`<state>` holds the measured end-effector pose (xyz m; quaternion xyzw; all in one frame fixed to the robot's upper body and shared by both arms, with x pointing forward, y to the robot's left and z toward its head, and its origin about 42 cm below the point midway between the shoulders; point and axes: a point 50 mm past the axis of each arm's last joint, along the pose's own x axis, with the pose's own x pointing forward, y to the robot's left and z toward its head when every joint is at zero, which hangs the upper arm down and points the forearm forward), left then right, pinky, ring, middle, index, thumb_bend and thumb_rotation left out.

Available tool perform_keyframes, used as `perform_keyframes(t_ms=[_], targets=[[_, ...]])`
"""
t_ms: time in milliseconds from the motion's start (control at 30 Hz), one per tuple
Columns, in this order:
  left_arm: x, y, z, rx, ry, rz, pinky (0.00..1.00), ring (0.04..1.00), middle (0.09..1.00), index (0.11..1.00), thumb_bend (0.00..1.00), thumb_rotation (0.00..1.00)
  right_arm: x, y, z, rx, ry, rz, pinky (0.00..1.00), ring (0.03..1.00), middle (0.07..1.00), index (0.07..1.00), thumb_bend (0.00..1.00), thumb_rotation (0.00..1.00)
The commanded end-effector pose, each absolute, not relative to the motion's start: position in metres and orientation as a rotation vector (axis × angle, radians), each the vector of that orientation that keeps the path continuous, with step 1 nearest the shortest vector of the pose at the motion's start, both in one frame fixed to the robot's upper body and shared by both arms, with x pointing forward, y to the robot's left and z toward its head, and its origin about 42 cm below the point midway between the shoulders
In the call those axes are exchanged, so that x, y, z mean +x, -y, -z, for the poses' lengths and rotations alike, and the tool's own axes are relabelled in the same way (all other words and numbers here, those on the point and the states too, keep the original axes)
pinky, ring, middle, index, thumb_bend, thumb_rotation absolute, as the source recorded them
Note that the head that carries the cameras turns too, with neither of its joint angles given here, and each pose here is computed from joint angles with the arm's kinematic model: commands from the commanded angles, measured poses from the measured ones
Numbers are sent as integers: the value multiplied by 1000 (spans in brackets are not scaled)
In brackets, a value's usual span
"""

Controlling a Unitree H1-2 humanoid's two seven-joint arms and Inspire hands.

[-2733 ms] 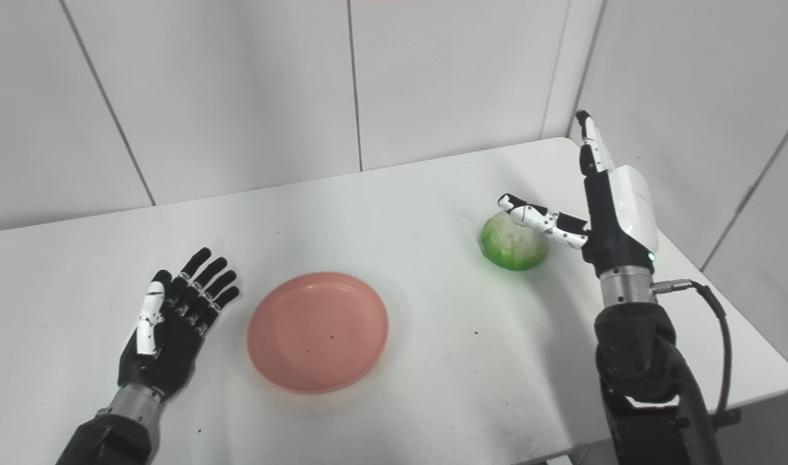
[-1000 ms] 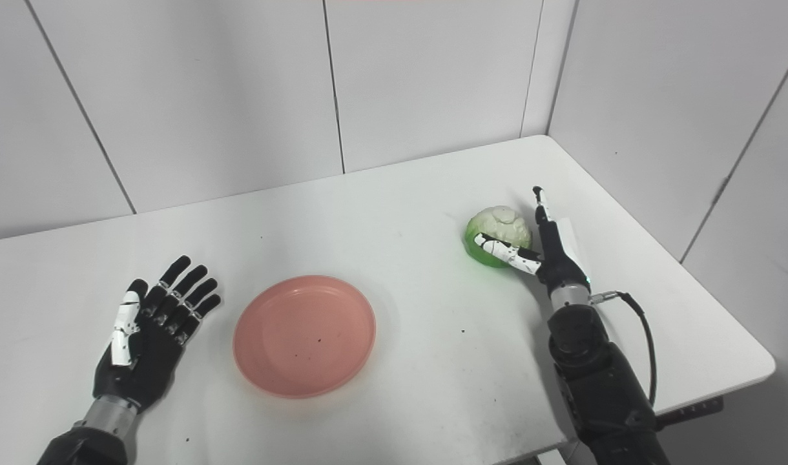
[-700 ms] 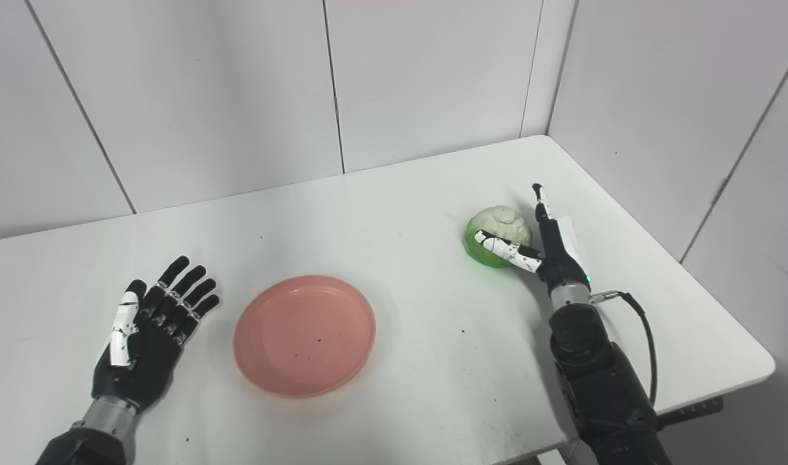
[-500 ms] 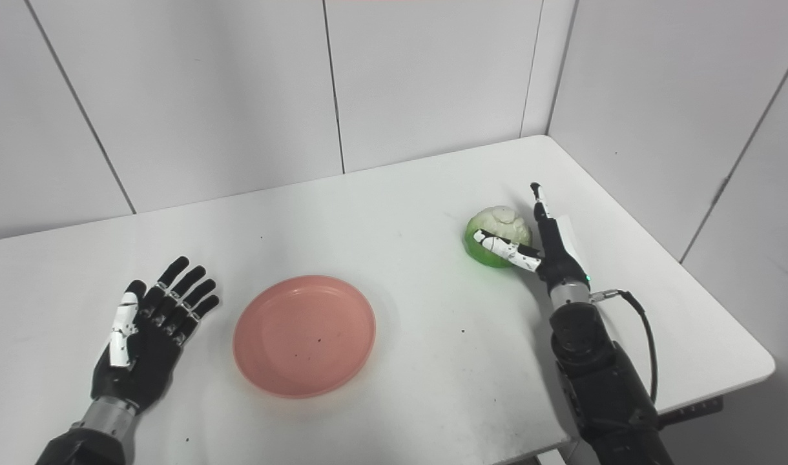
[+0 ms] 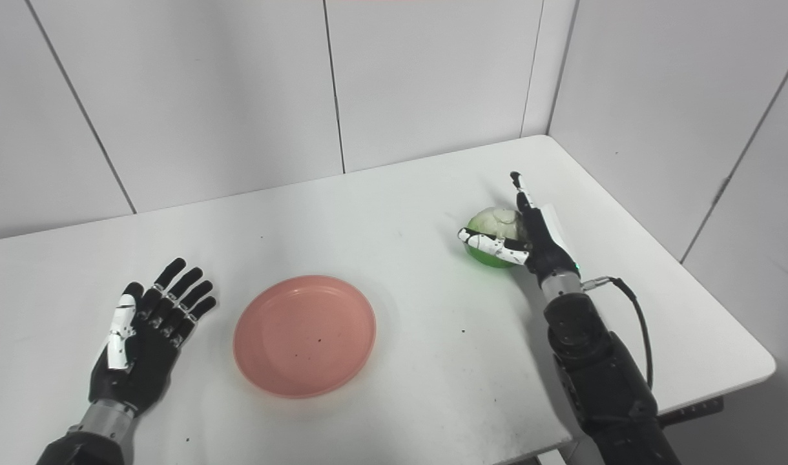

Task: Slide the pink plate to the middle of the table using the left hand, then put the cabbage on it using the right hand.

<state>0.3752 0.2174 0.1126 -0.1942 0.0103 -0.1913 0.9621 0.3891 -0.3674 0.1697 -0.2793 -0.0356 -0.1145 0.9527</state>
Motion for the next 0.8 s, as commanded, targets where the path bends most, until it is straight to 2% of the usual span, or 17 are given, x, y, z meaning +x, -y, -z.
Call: perform_keyframes(t_ms=[0, 467, 767], targets=[[363, -219, -93, -399, -89, 366, 867, 861, 866, 861, 386, 1000, 402, 372, -197, -608, 150, 239, 927, 980, 981, 1000, 1000, 508], [360, -217, -95, -391, -89, 367, 863, 858, 862, 856, 402, 1000, 414, 377, -194, -752, 35, 236, 824, 925, 964, 1000, 1000, 477], [359, -216, -95, -389, -93, 368, 856, 853, 858, 855, 399, 1000, 420, 382, -187, -754, -25, 231, 861, 947, 968, 988, 1000, 370]])
